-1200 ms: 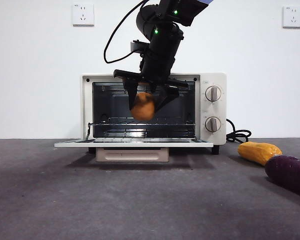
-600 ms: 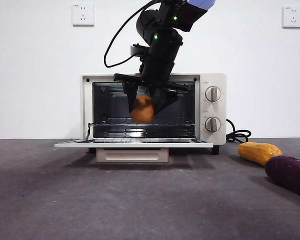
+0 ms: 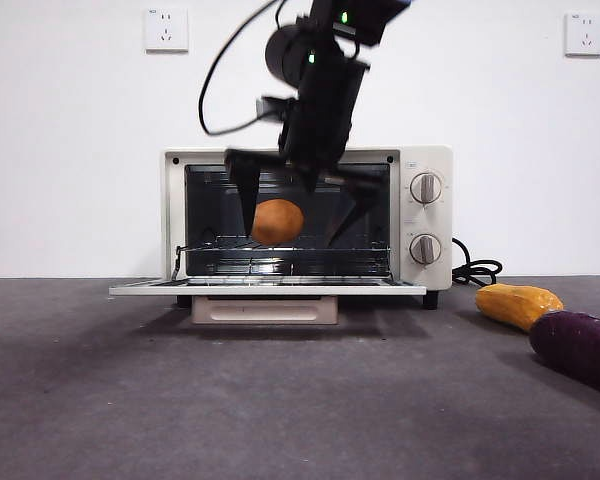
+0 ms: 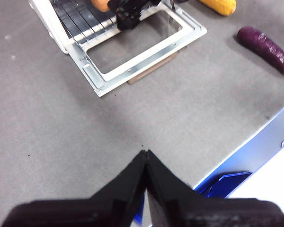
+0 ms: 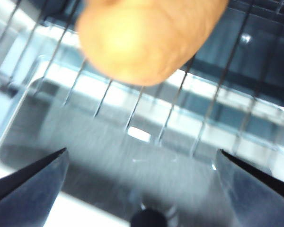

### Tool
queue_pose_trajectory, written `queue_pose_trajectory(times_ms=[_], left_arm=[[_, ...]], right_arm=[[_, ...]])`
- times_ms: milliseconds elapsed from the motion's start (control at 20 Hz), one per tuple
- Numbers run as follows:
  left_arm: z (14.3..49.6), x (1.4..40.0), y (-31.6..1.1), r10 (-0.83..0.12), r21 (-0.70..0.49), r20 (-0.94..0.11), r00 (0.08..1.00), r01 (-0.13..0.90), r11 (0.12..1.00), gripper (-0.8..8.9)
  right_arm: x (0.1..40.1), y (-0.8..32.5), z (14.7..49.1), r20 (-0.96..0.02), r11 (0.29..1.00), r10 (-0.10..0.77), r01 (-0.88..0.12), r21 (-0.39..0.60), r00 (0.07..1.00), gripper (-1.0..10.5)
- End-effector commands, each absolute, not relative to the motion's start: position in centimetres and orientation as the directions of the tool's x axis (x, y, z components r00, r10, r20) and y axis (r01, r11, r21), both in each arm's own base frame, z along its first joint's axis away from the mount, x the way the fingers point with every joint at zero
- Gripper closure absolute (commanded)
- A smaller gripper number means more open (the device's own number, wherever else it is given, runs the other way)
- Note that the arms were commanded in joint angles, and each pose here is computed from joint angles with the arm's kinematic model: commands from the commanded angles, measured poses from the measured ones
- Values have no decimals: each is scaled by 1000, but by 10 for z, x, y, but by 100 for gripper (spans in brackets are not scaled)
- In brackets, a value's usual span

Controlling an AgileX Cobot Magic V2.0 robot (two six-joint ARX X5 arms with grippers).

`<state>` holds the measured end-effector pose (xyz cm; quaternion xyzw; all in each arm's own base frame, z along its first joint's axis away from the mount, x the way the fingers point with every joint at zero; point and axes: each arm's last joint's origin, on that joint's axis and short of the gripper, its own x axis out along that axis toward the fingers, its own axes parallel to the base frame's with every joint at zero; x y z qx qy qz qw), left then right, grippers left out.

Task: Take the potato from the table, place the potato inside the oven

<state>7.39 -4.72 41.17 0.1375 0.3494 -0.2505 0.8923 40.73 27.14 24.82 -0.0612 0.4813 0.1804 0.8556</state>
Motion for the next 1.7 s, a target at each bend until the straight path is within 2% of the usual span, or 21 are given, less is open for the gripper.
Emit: queue_pose_trajectory(times_ms=[50, 150, 200, 350, 450, 500, 750, 900, 1000, 1200, 1350, 1500, 1700], left_arm=[[410, 80, -51, -345, 79, -707, 618, 554, 829, 819], [408, 86, -55, -335, 79, -723, 603, 555, 828, 819], [407, 89, -58, -329, 80, -733, 596, 556, 827, 819], [401, 105, -68, -305, 79, -772, 558, 559, 825, 819], [399, 118, -77, -310, 76, -770, 558, 562, 824, 819], [399, 126, -82, -318, 78, -757, 571, 561, 824, 819], [387, 169, -92, -299, 54, -769, 564, 523, 850, 820], [375, 201, -88, -461, -160, -763, 454, 557, 815, 820], [365, 224, -79, -535, -269, -737, 413, 547, 793, 820], [335, 269, -59, -510, -334, -769, 386, 438, 835, 820], [307, 296, -48, -510, -398, -789, 343, 347, 849, 819], [278, 312, -47, -529, -456, -787, 316, 280, 845, 820], [235, 312, -47, -514, -480, -799, 314, 184, 858, 820]], right_arm=[[389, 263, 283, -839, 928, 255, -365, 73, 481, 321], [370, 255, 306, -859, 922, 241, -383, 57, 452, 328], [360, 250, 316, -871, 920, 227, -390, 45, 436, 372], [322, 233, 350, -907, 898, 181, -440, -4, 379, 647], [295, 223, 375, -910, 878, 160, -477, -45, 382, 911], [283, 219, 388, -897, 871, 166, -487, -61, 410, 941], [220, 195, 450, -793, 844, 306, -535, -30, 527, 952], [187, 178, 475, -732, 826, 375, -564, -15, 569, 952], [168, 167, 488, -694, 811, 420, -585, -2, 585, 952], [137, 138, 507, -620, 796, 493, -605, 37, 611, 951], [115, 115, 512, -581, 796, 513, -603, 48, 632, 950], [95, 95, 502, -582, 806, 506, -590, 55, 637, 950], [75, 70, 477, -594, 870, 416, -491, 41, 688, 950]])
